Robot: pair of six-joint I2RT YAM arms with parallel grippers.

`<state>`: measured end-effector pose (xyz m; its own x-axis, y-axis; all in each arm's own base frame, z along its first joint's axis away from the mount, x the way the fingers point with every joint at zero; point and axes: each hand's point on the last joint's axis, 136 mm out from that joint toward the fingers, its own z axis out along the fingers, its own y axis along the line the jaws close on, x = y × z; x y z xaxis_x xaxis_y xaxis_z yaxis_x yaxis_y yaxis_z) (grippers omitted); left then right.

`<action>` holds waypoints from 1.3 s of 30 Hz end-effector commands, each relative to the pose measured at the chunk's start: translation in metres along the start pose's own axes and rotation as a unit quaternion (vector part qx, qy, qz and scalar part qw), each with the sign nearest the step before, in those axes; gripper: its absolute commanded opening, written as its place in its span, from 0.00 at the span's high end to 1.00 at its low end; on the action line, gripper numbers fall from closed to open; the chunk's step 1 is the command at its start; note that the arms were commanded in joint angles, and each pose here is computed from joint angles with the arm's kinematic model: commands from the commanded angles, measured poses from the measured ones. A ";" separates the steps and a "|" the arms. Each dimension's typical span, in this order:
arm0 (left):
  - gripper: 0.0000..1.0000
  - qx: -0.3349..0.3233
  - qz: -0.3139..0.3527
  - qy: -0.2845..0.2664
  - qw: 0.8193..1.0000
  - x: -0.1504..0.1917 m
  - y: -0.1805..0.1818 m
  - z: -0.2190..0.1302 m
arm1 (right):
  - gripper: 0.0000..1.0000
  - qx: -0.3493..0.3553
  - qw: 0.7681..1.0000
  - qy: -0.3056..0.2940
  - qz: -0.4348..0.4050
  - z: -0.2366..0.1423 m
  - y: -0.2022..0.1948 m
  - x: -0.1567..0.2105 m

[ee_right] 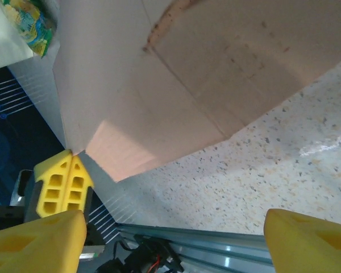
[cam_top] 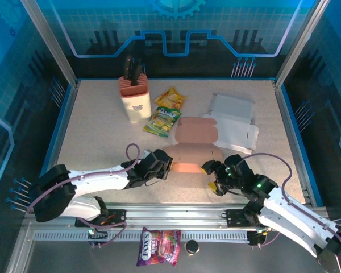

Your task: Fold the paper box

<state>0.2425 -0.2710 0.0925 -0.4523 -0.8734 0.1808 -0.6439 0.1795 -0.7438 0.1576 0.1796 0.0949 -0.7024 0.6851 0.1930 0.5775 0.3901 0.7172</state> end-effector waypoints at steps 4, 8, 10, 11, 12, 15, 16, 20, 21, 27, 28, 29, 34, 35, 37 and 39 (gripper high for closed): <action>1.00 -0.002 -0.001 0.003 1.000 0.005 -0.009 -0.010 | 0.13 -0.063 0.995 -0.073 0.003 0.004 0.031 -0.016; 1.00 0.000 -0.006 0.007 1.000 0.006 -0.011 -0.012 | 0.15 -0.081 0.994 -0.077 0.002 0.017 0.043 -0.015; 1.00 0.001 -0.006 0.012 1.000 0.008 -0.012 -0.013 | 0.17 -0.089 0.993 -0.076 0.000 0.022 0.050 -0.013; 1.00 0.001 -0.006 0.014 1.000 0.008 -0.013 -0.013 | 0.19 -0.091 0.993 -0.077 -0.001 0.024 0.053 -0.012; 1.00 0.002 -0.005 0.015 1.000 0.009 -0.014 -0.013 | 0.20 -0.093 0.993 -0.076 -0.001 0.025 0.056 -0.012; 1.00 0.005 -0.006 0.019 1.000 0.010 -0.017 -0.013 | 0.21 -0.088 0.993 -0.078 -0.004 0.026 0.058 -0.010; 1.00 0.006 -0.006 0.021 1.000 0.010 -0.018 -0.013 | 0.22 -0.089 0.993 -0.079 -0.004 0.026 0.058 -0.009; 1.00 0.011 -0.007 0.029 1.000 0.014 -0.023 -0.012 | 0.25 -0.088 0.992 -0.085 0.004 0.029 0.051 -0.011; 1.00 0.012 -0.006 0.029 0.999 0.014 -0.024 -0.012 | 0.26 -0.093 0.992 -0.087 0.006 0.028 0.053 -0.011; 1.00 0.014 -0.006 0.032 0.999 0.015 -0.025 -0.013 | 0.42 -0.114 0.987 -0.109 0.010 0.021 0.062 -0.018; 1.00 0.015 -0.005 0.034 0.999 0.016 -0.026 -0.013 | 0.44 -0.116 0.987 -0.110 0.010 0.020 0.063 -0.019; 1.00 0.016 -0.005 0.033 0.999 0.016 -0.027 -0.013 | 0.47 -0.117 0.987 -0.111 0.010 0.019 0.065 -0.019; 1.00 0.020 -0.004 0.035 0.999 0.017 -0.031 -0.014 | 0.57 -0.120 0.986 -0.114 0.008 0.015 0.074 -0.018; 1.00 0.021 -0.004 0.034 0.999 0.016 -0.031 -0.015 | 0.60 -0.119 0.986 -0.115 0.009 0.015 0.075 -0.019; 1.00 0.022 -0.004 0.035 0.999 0.016 -0.032 -0.015 | 0.64 -0.120 0.986 -0.114 0.013 0.015 0.076 -0.019; 1.00 0.024 -0.003 0.035 0.999 0.016 -0.033 -0.016 | 0.67 -0.116 0.986 -0.115 0.015 0.016 0.077 -0.020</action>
<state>0.2430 -0.2781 0.1091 -0.4671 -0.8579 0.2142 -0.6474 0.1668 -0.7437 0.2143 0.2064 0.1227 -0.5855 0.8059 0.0877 0.4767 0.2549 0.8413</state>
